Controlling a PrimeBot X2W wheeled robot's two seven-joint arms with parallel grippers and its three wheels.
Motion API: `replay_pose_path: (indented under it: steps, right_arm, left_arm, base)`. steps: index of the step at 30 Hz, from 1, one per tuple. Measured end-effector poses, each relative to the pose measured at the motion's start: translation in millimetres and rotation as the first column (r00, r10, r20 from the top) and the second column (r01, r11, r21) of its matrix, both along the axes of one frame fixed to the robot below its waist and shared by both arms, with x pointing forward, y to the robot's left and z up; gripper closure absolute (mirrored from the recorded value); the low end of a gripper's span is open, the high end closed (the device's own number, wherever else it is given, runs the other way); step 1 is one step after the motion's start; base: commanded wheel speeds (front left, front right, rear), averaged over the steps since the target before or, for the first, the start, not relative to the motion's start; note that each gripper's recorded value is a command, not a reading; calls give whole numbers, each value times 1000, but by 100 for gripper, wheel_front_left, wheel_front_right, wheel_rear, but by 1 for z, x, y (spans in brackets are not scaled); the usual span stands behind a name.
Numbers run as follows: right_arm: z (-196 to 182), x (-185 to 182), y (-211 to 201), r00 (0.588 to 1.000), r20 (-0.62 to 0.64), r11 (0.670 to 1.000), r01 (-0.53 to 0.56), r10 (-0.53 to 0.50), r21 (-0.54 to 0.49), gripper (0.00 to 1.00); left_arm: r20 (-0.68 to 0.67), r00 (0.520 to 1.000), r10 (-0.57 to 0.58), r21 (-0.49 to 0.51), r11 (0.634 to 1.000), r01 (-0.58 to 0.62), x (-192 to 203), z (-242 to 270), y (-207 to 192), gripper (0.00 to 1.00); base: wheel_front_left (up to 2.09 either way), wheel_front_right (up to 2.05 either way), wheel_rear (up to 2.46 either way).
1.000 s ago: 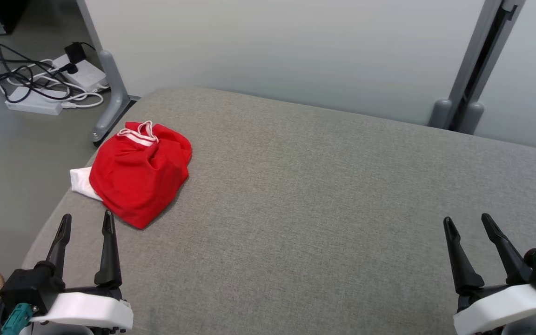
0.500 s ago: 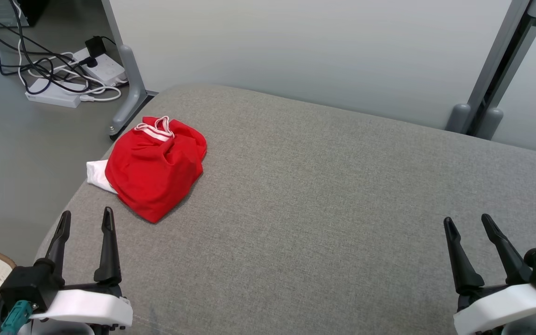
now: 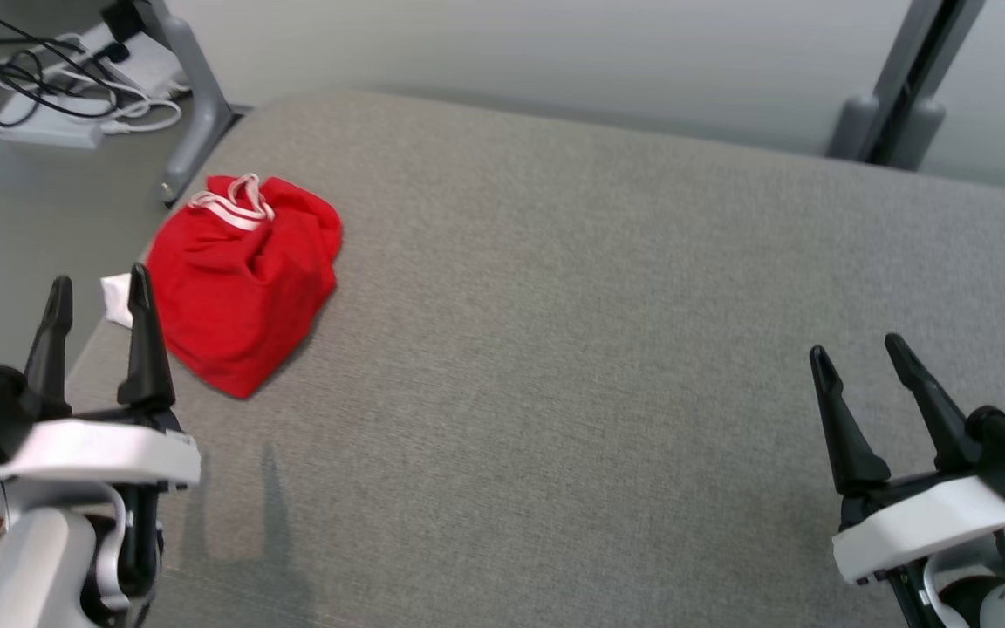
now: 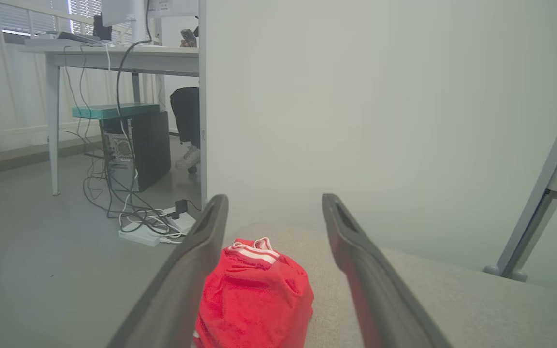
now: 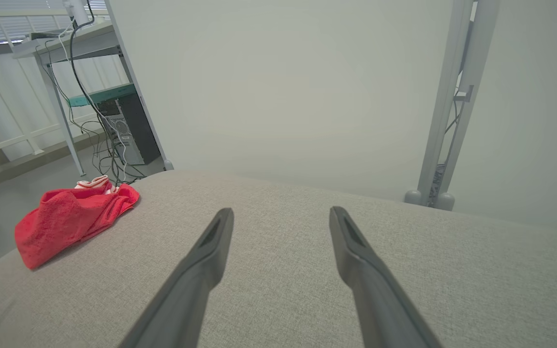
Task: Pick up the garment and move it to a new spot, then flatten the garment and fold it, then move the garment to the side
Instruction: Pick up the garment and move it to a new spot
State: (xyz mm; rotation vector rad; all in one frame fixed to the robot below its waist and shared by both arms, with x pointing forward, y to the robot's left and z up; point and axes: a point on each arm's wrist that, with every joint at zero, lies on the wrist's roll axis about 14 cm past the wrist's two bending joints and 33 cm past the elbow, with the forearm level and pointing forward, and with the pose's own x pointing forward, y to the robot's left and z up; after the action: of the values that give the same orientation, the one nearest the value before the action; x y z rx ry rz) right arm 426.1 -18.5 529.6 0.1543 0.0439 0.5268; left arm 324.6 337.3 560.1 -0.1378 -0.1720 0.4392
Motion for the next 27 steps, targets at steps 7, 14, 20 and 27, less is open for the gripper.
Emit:
replay_pose_path:
  steps: [7,14,20,27]
  right_arm:
    - [-23,20,-7,999,-46,999,22,-23,-31,0]
    - [-57,40,-17,993,-108,997,51,-57,-59,0]
    - [-82,51,-25,985,-154,995,69,-79,-70,0]
    - [-80,55,-36,984,-138,992,102,-112,-77,0]
  left_arm:
    - [-170,984,-51,-97,995,34,52,-57,9,0]
    - [-397,911,-114,-236,972,19,83,-150,7,0]
    - [-515,844,-148,-309,951,-21,91,-207,1,57]
    - [-482,865,-136,-265,964,4,103,-193,14,100]
  base:
    - [0,0,0]
    - [0,0,0]
    - [0,0,0]
    - [0,0,0]
